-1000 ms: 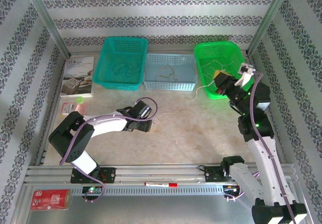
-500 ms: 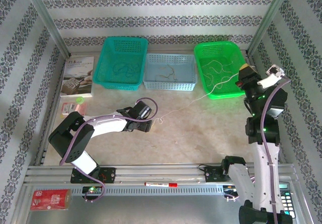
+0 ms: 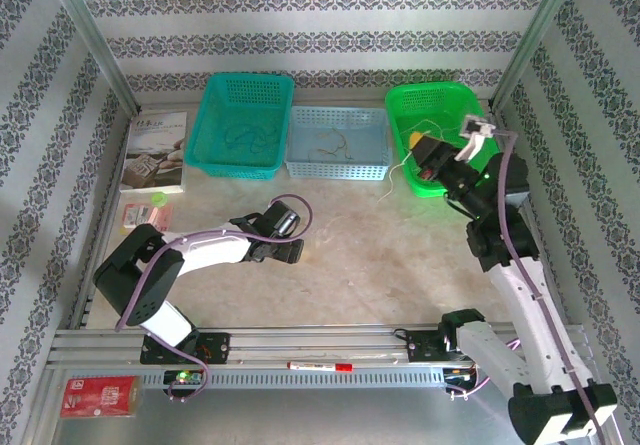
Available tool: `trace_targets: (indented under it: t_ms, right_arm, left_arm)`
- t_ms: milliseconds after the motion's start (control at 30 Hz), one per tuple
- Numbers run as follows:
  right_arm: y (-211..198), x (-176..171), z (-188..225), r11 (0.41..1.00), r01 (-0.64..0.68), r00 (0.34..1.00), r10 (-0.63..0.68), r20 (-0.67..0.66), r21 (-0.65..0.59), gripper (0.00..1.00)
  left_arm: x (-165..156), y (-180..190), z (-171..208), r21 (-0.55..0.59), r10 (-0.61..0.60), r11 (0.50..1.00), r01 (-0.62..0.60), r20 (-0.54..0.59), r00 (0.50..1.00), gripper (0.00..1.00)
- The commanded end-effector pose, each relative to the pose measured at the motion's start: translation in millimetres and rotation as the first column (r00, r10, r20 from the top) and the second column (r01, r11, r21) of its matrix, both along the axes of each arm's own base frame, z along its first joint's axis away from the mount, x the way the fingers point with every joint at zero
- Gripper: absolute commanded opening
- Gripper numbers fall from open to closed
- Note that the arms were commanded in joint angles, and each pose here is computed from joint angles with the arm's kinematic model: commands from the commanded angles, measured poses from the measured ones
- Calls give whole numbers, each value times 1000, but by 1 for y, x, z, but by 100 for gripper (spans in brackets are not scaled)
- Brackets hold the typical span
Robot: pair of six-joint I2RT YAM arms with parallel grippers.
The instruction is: Untangle the cables
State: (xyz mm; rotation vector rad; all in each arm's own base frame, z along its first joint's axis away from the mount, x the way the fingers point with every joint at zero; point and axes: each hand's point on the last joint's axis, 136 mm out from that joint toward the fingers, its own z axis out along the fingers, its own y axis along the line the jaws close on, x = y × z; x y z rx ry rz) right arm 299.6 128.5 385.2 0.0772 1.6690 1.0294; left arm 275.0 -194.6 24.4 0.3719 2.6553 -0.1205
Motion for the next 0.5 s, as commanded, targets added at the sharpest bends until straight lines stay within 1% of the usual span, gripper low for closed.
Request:
trace_targets:
  t_ms: [0,100,167,267,333,400,467]
  right_arm:
    - [25,-7,3,994,-91,994,94,46,-67,0]
    - [39,-9,-1,988,-131,990,134,38,-81,0]
    - [46,-8,-3,985,-153,987,156,31,-86,0]
    - [60,-12,0,976,-198,979,201,30,-88,0]
    - [69,-15,2,969,-228,972,232,32,-92,0]
    - [79,-19,6,962,-256,965,260,35,-96,0]
    - [88,-23,9,955,-280,958,284,37,-97,0]
  left_arm:
    - [3,-5,43,-38,-40,998,42,67,997,89]
    - [6,-6,80,-89,-46,994,58,135,990,92]
    - [5,-9,106,-137,-67,986,94,189,980,94]
    - [-3,-27,150,-256,-141,940,223,303,942,97]
    - [-14,-42,186,-348,-191,871,346,410,892,99]
    - [-24,-54,217,-413,-208,796,443,499,841,100]
    - [-33,-63,243,-454,-219,721,523,566,795,100]
